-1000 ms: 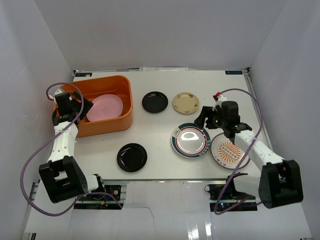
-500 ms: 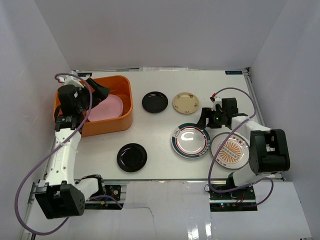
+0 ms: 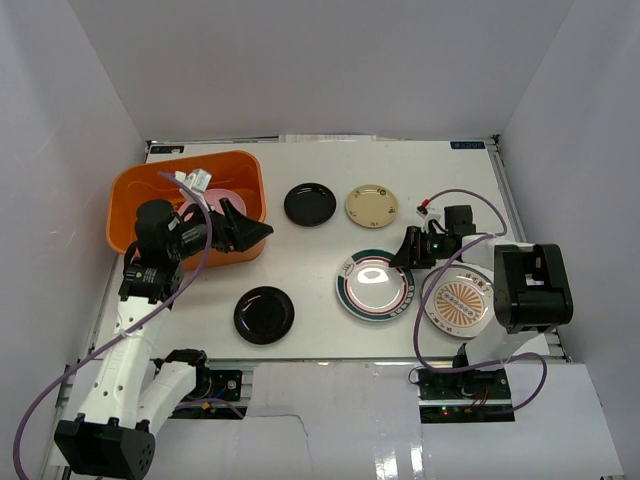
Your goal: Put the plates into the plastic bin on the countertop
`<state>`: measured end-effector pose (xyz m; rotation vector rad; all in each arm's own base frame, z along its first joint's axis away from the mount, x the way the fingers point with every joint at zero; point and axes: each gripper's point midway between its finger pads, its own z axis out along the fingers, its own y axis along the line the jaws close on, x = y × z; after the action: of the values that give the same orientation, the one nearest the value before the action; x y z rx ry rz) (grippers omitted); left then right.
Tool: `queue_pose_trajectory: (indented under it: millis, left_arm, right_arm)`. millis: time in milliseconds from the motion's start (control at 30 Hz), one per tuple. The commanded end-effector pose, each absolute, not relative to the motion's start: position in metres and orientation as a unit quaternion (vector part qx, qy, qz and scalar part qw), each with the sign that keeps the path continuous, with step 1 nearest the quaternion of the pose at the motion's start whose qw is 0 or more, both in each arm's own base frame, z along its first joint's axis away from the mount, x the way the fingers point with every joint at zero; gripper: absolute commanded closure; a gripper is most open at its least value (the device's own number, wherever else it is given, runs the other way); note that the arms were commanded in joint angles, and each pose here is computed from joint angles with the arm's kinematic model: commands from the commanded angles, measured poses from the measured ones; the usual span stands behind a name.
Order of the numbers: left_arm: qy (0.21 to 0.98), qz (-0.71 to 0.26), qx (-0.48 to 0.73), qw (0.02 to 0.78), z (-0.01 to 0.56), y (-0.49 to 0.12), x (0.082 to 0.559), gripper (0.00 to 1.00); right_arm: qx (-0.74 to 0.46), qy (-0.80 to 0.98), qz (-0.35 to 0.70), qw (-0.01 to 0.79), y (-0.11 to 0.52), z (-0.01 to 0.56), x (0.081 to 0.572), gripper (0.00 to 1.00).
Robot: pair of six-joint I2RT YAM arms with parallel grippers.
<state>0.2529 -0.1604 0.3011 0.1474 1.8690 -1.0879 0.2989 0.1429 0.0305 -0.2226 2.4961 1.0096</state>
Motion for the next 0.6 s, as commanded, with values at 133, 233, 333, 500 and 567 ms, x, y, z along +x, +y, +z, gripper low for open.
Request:
queue_pose_trajectory:
  millis: [133,233,333,500,567]
  left_arm:
    - [0.755,-0.478,0.101,0.437,0.292,-0.171,0.223,0.02]
    - [0.758,-0.481,0.099,0.43,0.287,-0.172,0.222,0.02]
    - [0.76,-0.482,0.096,0.426,0.284,-0.172,0.221,0.02]
    - [0.762,-0.488,0.094,0.415,0.283,-0.175,0.219,0.02]
    - [0.764,-0.491,0.094,0.408,0.281,-0.177,0.218,0.02]
  right_arm:
    - [-0.066,0.882,0.43,0.178,0.16,0.025,0.27,0.65]
    - [-0.066,0.877,0.441,0.182,0.162,0.025,0.271,0.73]
    - [-0.059,0.872,0.452,0.181,0.165,0.026,0.269,0.92]
    - [-0.053,0.851,0.469,0.231,0.17,0.065,0.283,0.92]
    - [-0.064,0.838,0.475,0.261,0.171,0.091,0.287,0.92]
